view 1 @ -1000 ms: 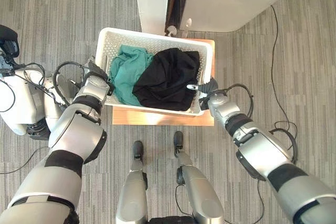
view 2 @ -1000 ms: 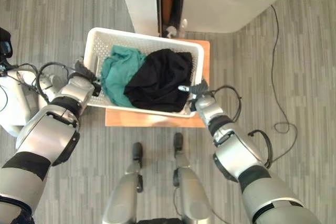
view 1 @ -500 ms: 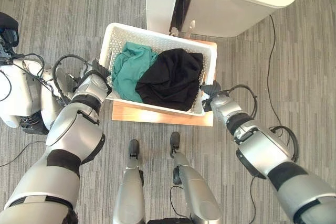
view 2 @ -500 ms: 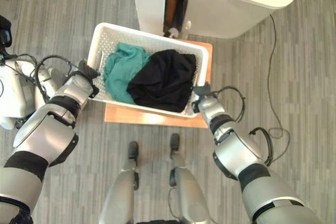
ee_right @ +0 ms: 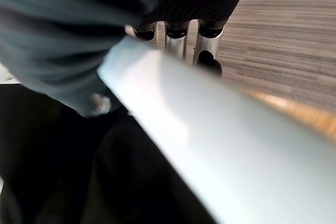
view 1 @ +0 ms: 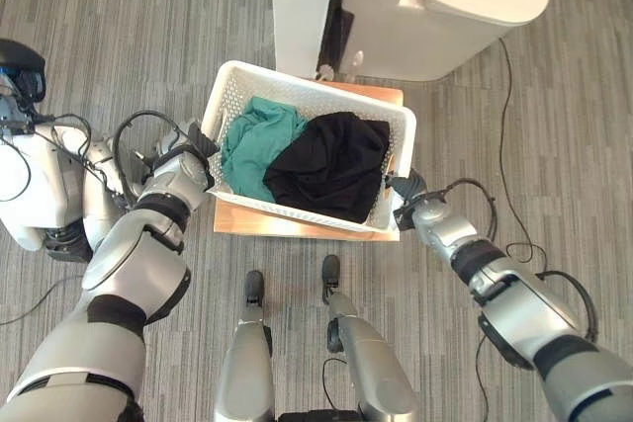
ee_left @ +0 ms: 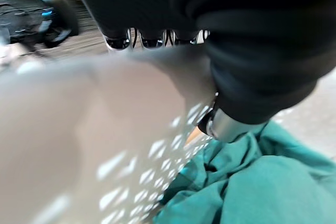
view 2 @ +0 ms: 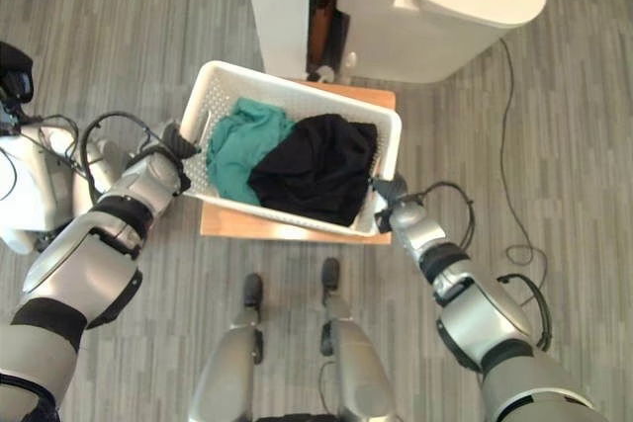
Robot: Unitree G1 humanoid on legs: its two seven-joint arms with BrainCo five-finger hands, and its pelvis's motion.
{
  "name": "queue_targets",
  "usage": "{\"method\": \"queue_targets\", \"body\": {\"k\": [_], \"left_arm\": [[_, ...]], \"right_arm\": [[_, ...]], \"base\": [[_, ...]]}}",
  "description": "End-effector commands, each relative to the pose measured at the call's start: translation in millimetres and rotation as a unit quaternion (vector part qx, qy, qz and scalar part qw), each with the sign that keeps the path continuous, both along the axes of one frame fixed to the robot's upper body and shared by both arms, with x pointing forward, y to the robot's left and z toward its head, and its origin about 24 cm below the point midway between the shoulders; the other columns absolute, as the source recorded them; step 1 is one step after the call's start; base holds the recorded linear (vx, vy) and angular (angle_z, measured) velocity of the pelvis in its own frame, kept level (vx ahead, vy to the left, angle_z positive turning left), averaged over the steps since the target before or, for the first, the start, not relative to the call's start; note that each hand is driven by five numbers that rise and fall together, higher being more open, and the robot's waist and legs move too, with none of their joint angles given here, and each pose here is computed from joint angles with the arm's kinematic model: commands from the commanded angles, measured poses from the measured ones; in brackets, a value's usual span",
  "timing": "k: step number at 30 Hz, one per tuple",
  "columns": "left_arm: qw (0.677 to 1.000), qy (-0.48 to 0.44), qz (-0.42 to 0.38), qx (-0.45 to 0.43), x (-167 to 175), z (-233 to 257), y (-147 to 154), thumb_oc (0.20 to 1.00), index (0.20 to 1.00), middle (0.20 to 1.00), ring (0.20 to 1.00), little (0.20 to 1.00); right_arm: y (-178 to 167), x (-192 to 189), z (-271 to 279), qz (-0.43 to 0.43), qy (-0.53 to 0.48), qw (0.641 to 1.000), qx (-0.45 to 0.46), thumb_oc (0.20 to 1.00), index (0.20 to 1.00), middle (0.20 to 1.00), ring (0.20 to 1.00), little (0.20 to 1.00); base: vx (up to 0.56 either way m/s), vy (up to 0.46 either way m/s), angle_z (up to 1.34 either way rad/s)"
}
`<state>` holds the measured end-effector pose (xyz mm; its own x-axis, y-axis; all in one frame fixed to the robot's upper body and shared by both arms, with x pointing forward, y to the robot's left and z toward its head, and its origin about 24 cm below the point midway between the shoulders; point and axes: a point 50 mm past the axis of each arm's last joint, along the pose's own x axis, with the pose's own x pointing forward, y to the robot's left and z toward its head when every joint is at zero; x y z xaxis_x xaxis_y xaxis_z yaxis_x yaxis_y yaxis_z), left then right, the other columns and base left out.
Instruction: Grab the laundry basket,head to the washer,open it,put in the laundry and shut it.
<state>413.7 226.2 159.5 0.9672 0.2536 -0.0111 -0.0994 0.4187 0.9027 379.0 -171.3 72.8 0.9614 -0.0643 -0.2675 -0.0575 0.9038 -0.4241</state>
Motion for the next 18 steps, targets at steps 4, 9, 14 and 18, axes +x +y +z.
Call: {"method": "queue_targets", "body": {"k": [4,9,14,18], "left_arm": [[0.988,-0.049,-0.102,0.101,-5.7,5.1,-25.8,0.2,0.2,0.2,0.2,0.2],[0.978,-0.038,-0.185,0.083,-18.1,-8.0,-52.9,0.2,0.2,0.2,0.2,0.2],[0.973,-0.004,-0.223,0.064,-25.3,-27.1,-68.8,0.2,0.2,0.2,0.2,0.2],[0.971,0.02,-0.233,0.056,-27.1,-39.1,-75.8,0.2,0.2,0.2,0.2,0.2]], "right_arm": [[-60.3,-21.1,37.8,0.02,-0.095,0.995,-0.001,0.2,0.2,0.2,0.2,0.2],[-112.9,-61.3,27.1,0.004,-0.056,0.998,-0.024,0.2,0.2,0.2,0.2,0.2],[-143.2,-85.8,20.1,-0.015,-0.019,0.999,-0.039,0.2,0.2,0.2,0.2,0.2],[-155.5,-94.3,21.5,-0.027,-0.01,0.999,-0.042,0.2,0.2,0.2,0.2,0.2]], "base": [[0.09,-0.051,0.01],[0.08,-0.053,0.14],[0.06,-0.057,0.03],[0.03,-0.06,0.08]]}}
